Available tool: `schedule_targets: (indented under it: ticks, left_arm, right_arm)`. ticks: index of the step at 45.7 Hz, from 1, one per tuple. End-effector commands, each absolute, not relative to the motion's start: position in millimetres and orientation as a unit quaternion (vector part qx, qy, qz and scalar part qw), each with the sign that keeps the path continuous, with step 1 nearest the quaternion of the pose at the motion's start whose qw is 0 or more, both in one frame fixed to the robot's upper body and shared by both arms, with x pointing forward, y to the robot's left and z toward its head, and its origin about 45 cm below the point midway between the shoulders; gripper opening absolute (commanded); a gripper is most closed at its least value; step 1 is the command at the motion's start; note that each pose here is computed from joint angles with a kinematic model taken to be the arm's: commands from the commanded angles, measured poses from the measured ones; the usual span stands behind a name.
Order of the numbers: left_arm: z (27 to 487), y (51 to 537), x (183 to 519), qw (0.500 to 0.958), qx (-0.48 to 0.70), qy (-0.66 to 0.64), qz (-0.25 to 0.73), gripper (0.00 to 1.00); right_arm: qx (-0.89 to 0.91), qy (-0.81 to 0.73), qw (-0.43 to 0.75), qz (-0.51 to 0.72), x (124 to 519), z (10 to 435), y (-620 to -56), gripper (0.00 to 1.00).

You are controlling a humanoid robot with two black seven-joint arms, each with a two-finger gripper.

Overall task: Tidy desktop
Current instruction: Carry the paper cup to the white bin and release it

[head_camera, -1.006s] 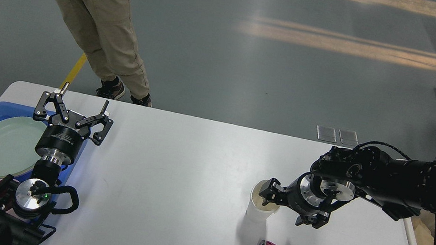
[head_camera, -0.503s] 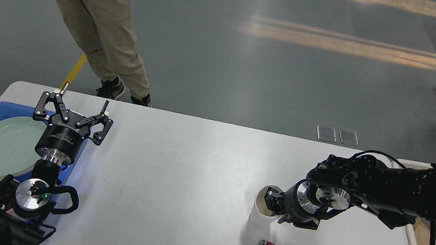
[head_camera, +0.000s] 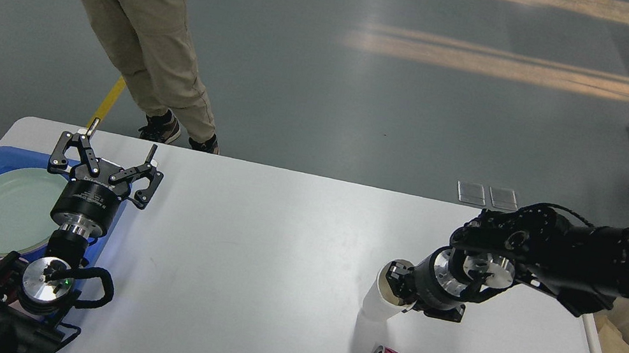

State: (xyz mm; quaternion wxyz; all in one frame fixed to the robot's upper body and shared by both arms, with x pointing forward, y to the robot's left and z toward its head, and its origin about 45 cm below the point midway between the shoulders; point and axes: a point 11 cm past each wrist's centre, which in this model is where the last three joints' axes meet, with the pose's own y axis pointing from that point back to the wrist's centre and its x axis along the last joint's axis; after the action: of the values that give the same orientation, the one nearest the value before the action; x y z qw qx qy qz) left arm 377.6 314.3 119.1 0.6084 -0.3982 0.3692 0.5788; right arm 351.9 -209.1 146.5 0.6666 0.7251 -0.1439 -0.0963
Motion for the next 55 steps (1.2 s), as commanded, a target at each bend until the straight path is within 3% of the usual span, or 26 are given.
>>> schedule_targets:
  ticks: [1, 12, 20, 26, 34, 47, 55]
  left_arm:
    - [119, 314, 378, 0.608, -0.398, 0.369, 0.579, 0.96]
    - [119, 314, 378, 0.608, -0.398, 0.369, 0.579, 0.96]
    - [119, 314, 377, 0.608, -0.398, 0.37, 0.579, 0.96]
    - [119, 314, 377, 0.608, -0.398, 0.37, 0.579, 0.96]
    - [119, 314, 377, 0.608, -0.398, 0.37, 0.579, 0.96]
    - [119, 314, 377, 0.608, -0.398, 0.37, 0.579, 0.96]
    - [119, 314, 377, 0.608, -0.398, 0.369, 0.579, 0.96]
  right_arm:
    - [0.696, -0.109, 0.703, -0.092, 344, 203, -235, 0.0]
    - [0.644, -0.112, 0.755, -0.039, 327, 321, -265, 0.0]
    - [0.663, -0.087, 0.741, -0.062, 302, 356, -273, 0.0]
    - [0.674, -0.119, 0.725, -0.076, 302, 354, -288, 0.0]
    - [0.644, -0.209, 0.725, -0.126, 304, 344, -361, 0.0]
    - [0.562, -0.338, 0.729, -0.194, 308, 287, -516, 0.0]
    - [0.519, -0.384, 0.736, -0.202, 300, 222, -564, 0.0]
